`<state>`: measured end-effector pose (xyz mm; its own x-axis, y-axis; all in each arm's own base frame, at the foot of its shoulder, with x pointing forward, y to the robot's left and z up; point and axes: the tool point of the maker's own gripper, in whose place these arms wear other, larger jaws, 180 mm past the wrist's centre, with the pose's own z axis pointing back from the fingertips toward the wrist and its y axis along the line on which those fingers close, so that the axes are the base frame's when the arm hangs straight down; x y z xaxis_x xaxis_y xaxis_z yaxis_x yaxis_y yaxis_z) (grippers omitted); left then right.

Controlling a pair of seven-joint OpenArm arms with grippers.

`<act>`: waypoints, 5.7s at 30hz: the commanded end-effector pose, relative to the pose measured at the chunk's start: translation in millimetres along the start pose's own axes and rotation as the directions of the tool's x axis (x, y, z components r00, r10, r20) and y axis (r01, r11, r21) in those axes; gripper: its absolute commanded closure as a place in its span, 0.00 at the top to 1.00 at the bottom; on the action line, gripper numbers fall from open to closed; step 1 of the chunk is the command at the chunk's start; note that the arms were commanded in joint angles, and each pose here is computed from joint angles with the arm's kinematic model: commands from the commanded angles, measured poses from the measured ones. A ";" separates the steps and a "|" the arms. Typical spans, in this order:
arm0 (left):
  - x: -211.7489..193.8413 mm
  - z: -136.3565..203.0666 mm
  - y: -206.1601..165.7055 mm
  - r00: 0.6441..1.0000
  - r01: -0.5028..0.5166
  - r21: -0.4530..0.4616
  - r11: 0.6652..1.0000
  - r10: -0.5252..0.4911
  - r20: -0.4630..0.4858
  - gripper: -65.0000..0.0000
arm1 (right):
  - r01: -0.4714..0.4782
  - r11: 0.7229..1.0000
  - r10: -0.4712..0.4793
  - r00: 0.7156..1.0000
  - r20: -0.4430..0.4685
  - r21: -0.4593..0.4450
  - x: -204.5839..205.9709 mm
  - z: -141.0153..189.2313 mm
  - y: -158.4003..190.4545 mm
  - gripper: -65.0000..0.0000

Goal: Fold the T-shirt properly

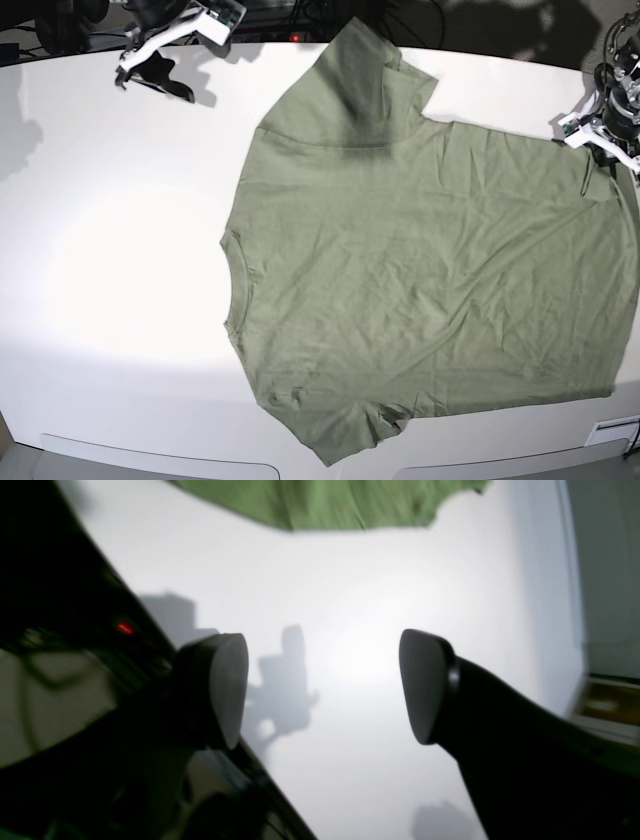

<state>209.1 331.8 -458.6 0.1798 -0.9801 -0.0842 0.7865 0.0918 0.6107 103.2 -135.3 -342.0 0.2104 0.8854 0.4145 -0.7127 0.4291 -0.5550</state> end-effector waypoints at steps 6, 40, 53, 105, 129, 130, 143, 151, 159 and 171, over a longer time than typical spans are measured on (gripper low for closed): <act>-2.1 3.1 13.7 1.000 0.012 0.023 1.000 -0.012 -0.006 0.00 | 0.233 0.972 -0.234 0.962 0.141 0.022 49.6 -5.0 -8.8 0.72; -28.5 15.4 45.8 0.996 0.081 0.057 0.995 -0.079 -0.035 0.00 | 0.161 0.977 -0.164 0.986 0.013 0.138 76.3 -55.3 45.5 0.59; -22.0 18.1 48.2 0.999 0.036 0.058 0.998 -0.034 -0.031 0.00 | 0.471 0.857 -0.491 0.869 0.056 0.208 96.7 -120.3 19.2 0.59; 1.7 12.5 30.1 0.999 -0.039 0.042 0.998 0.041 -0.026 0.00 | 0.052 0.890 -0.040 0.999 -0.035 0.453 15.8 -12.6 17.3 0.59; 19.2 10.0 21.4 0.997 -0.076 0.032 0.997 0.076 0.009 0.00 | 0.169 0.858 -0.196 0.981 0.006 0.485 63.3 -78.0 61.0 0.59; 21.0 9.8 20.5 0.997 -0.081 0.031 0.996 0.080 0.011 0.00 | 0.178 0.855 -0.200 0.980 -0.008 0.487 59.0 -80.9 63.3 0.59; 22.5 9.5 19.6 0.996 -0.084 0.029 0.996 0.084 0.013 0.00 | 0.143 0.881 -0.099 0.988 -0.120 0.451 24.3 -89.8 64.6 0.59; 22.3 9.6 19.5 0.996 -0.084 0.029 0.996 0.083 0.012 0.00 | 0.075 0.915 -0.012 0.987 -0.158 0.397 4.4 -92.3 50.8 0.59; 22.5 9.5 19.6 0.996 -0.084 0.029 0.996 0.084 0.013 0.00 | 0.043 0.926 0.041 0.976 -0.212 0.374 -19.4 -89.4 39.3 0.59; 22.5 9.5 19.6 0.996 -0.084 0.030 0.996 0.083 0.013 0.00 | 0.023 0.948 0.051 0.974 -0.223 0.318 -20.6 -93.7 25.7 0.35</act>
<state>215.8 305.1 -449.1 0.2444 -0.9696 -0.0146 0.7628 0.1830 0.6202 137.1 -110.0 -434.0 0.3133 0.9115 0.2666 -0.8943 0.3776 -0.2402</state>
